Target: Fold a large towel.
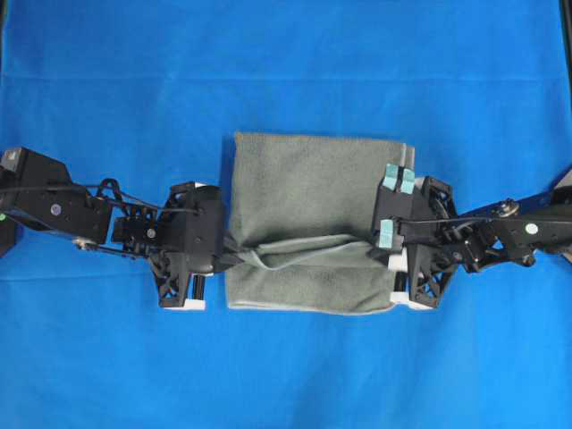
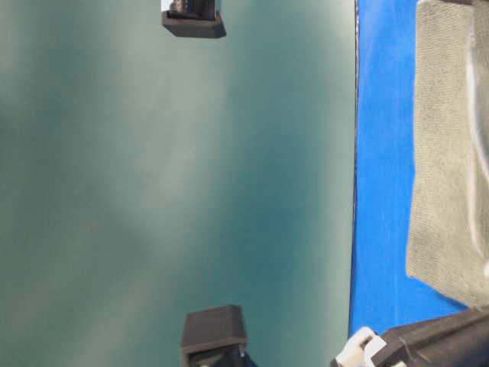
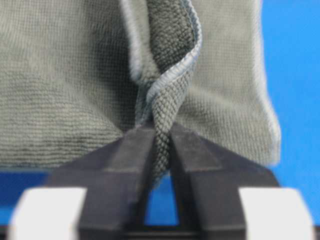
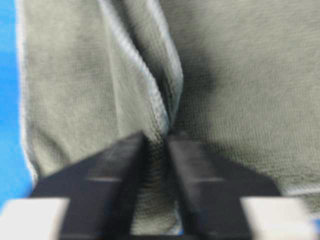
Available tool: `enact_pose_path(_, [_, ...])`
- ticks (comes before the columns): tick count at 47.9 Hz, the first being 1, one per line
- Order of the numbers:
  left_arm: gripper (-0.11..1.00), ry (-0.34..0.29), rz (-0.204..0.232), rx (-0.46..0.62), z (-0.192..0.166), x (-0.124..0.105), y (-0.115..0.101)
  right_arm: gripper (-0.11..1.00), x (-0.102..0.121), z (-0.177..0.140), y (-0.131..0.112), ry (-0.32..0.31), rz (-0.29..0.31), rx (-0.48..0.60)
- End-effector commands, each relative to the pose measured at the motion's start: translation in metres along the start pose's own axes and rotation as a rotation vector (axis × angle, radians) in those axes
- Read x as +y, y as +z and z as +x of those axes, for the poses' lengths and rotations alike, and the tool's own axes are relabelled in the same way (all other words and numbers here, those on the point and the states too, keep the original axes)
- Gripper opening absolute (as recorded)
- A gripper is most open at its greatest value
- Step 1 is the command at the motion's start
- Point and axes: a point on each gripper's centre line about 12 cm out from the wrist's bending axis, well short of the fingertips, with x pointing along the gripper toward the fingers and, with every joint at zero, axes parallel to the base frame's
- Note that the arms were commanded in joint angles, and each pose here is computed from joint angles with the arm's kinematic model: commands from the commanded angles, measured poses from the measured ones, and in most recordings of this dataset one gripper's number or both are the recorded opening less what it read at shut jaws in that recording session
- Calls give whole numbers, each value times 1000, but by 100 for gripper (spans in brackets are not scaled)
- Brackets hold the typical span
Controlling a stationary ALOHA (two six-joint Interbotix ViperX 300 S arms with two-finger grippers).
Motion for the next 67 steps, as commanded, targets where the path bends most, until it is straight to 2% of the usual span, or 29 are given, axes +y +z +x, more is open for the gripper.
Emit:
enact_pose_path(1, [22, -20, 17, -24, -3, -9, 7, 47, 17, -4, 7, 43, -30, -29])
enact_pose_path(3, [35, -28, 26, -22, -3, -14, 6, 59, 23, -4, 6, 53, -45, -29])
enact_pose_path(5, [47, -40, 38, -21, -4, -19, 5, 66, 29, -5, 5, 64, -58, -28])
enact_pose_path(8, [66, -56, 52, -27, -5, -27, 6, 64, 37, -7, 3, 81, -76, -30])
enact_pose_path(11, [74, -78, 72, -38, -8, -38, 8, 59, 45, -9, 3, 99, -90, -37])
enact_pose_path(22, [70, -136, 116, -85, -28, -62, 19, 58, 75, -24, 8, 195, -139, -96])
enact_pose_path(30, [69, -151, 138, -177, -63, -64, 42, 58, 76, -58, 24, 223, -143, -183])
enact_pose_path(37, [68, -138, 148, -268, -94, -54, 55, 58, 63, -96, 33, 202, -175, -273])
enact_pose_path(47, [67, -74, 160, -405, -143, -26, 63, 57, 32, -150, 36, 134, -199, -405])
enact_pose_path(56, [67, 15, 122, -502, -185, 5, 48, 57, 4, -193, 24, 116, -204, -541])
enact_pose_path(67, [67, 70, 92, -601, -231, 19, 20, 57, -34, -220, -3, 59, -174, -646])
